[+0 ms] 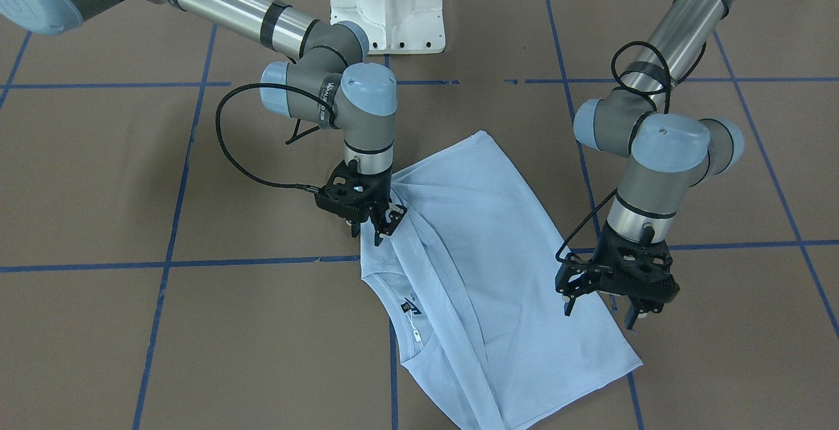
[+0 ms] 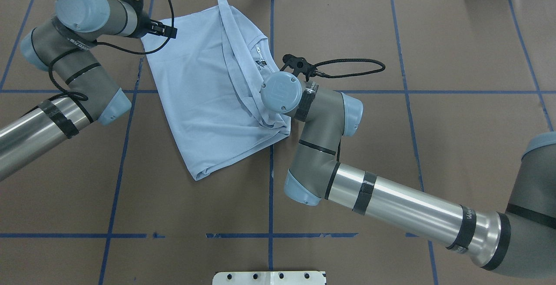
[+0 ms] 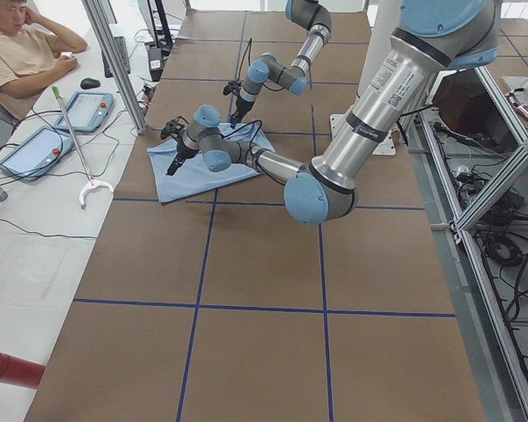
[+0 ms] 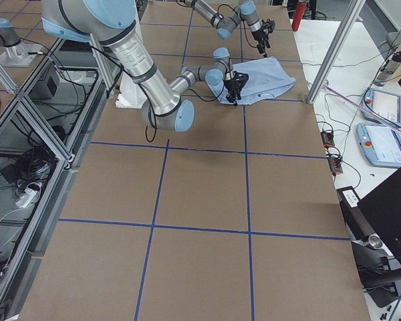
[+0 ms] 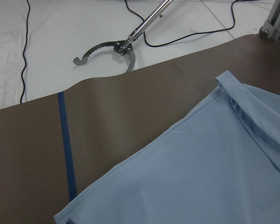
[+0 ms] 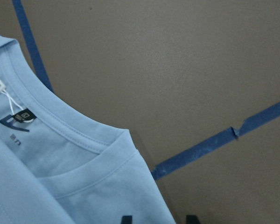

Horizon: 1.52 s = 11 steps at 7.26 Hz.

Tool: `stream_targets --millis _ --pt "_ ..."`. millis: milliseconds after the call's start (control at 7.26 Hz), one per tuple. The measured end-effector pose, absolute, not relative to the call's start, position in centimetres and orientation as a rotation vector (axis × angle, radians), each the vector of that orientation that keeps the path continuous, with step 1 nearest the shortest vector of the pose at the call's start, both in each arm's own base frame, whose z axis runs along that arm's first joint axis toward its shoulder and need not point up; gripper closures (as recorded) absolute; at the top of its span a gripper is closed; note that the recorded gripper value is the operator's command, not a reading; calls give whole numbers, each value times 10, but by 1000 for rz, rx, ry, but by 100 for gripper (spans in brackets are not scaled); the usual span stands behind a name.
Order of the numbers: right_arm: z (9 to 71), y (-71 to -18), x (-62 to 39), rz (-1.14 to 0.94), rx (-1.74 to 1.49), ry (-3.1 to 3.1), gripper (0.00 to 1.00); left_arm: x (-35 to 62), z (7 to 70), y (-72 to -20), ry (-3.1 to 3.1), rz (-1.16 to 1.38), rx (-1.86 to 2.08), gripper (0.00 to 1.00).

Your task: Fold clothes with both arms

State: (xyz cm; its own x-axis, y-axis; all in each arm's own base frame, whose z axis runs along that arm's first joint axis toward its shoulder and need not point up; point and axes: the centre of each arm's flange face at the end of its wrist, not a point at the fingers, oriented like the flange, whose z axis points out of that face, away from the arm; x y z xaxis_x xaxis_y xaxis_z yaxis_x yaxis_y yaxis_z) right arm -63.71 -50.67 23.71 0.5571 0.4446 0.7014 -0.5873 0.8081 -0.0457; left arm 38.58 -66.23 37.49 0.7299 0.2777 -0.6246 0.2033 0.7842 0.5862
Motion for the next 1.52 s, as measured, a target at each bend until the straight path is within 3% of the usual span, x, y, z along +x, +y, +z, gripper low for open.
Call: stream_targets --millis 827,1516 --pt "232 -493 -614 614 201 -764 100 394 374 -649 802 33 684 0" --pt "281 -301 -546 532 259 -827 100 393 366 -641 819 38 695 0"
